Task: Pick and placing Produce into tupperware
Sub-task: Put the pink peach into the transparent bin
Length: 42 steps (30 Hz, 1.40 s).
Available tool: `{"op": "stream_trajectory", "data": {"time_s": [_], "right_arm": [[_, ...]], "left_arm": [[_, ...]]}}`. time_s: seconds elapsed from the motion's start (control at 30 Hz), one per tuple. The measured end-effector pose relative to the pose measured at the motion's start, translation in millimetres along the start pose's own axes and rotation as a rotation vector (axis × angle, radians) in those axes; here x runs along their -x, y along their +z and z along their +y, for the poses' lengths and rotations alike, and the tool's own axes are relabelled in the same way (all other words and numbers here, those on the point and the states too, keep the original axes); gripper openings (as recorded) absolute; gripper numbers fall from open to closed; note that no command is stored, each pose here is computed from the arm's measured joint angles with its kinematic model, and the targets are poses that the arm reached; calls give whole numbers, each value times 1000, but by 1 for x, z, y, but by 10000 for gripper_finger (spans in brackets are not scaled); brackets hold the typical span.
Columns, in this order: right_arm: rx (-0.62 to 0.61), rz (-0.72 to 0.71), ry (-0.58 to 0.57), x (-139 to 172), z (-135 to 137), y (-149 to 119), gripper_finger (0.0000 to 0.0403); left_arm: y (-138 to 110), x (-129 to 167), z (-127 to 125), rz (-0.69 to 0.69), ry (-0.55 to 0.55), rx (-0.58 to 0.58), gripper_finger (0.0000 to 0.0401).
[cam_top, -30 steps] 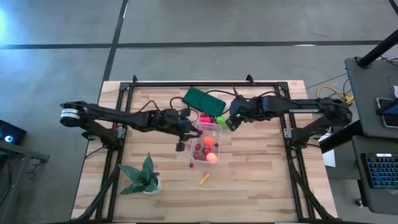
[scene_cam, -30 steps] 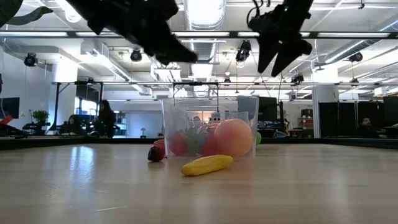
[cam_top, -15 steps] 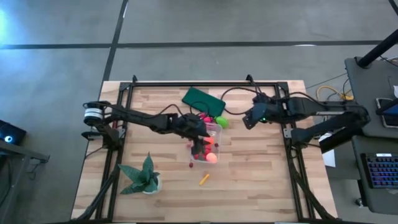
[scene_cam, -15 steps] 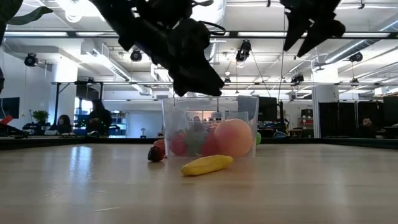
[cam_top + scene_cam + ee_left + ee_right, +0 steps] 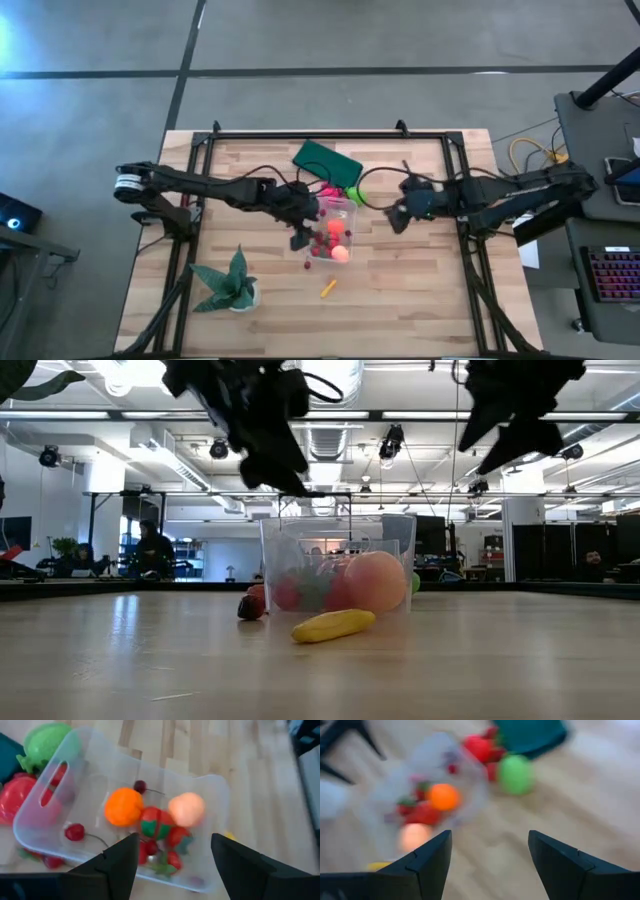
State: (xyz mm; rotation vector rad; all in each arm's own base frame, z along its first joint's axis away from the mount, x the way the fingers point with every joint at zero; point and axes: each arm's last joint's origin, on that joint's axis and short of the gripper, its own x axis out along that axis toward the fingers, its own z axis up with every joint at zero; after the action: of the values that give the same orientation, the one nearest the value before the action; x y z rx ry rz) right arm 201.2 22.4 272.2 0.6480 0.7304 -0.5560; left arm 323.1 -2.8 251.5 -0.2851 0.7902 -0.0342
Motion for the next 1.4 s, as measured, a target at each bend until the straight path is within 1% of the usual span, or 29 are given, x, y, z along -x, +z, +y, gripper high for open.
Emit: {"op": "stream_trajectory", "data": {"time_s": [0.07, 0.13, 0.2, 0.27, 0.33, 0.37, 0.4, 0.5, 0.57, 0.63, 0.7, 0.77, 0.83, 0.87, 0.93, 1.0, 1.07, 1.13, 1.2, 1.3, 1.33, 1.4], "right_arm": [[-3, 18, 33, -6, 2, -4, 252], [-46, 10, 71, -11, 7, -5, 251], [-71, 38, 58, -17, 6, -10, 252], [-112, 55, 88, -21, 11, -11, 251], [-132, 90, 79, -26, 14, -16, 249], [-148, 98, 84, -28, 16, -17, 248], [-160, 105, 83, -30, 18, -19, 247], [-194, 94, 67, -35, 23, -25, 246], [-226, 71, 47, -37, 26, -28, 246], [-251, 71, 43, -38, 28, -31, 246], [-277, 75, 51, -36, 31, -31, 246], [-282, 76, 59, -33, 35, -31, 246], [-296, 51, 79, -28, 41, -28, 246], [-295, 36, 83, -26, 43, -27, 245], [-291, 6, 85, -22, 46, -24, 245], [-296, -25, 94, -18, 50, -19, 244], [-274, -28, 79, -16, 51, -16, 244], [-262, -31, 83, -14, 55, -13, 244], [-237, -22, 61, -12, 54, -13, 244], [-234, -32, 64, -10, 56, -10, 244], [-225, -29, 49, -10, 55, -11, 244], [-221, -39, 54, -10, 56, -11, 244]], "left_arm": [[-1, 8, -6, 0, -12, 40, 232], [-5, 14, -11, 29, -14, 67, 232], [-8, 19, -18, 47, -25, 61, 232], [-13, 26, -24, 67, -27, 46, 232], [-15, 28, -27, 66, -17, 32, 232], [-18, 30, -28, 74, 0, 14, 232], [-23, 30, -27, 114, 27, -9, 232], [-31, 28, -24, 165, 64, -130, 232], [-45, 25, -20, 239, 71, -209, 232], [-53, 17, -17, 253, 66, -293, 232], [-67, 12, -10, 310, 103, -334, 232], [-72, 3, -6, 289, 146, -346, 232], [-83, -1, -1, 306, 182, -352, 232], [-84, -4, 0, 289, 193, -354, 232], [-82, -9, 1, 210, 193, -354, 232], [-83, -11, 2, 179, 194, -352, 232], [-78, -15, 1, 103, 184, -366, 232], [-79, -16, 1, 99, 184, -390, 232], [-77, -18, 2, 83, 187, -400, 232], [-78, -21, 7, 98, 200, -391, 232], [-78, -24, 9, 98, 204, -386, 232], [-77, -31, 13, 90, 211, -376, 232]]}}
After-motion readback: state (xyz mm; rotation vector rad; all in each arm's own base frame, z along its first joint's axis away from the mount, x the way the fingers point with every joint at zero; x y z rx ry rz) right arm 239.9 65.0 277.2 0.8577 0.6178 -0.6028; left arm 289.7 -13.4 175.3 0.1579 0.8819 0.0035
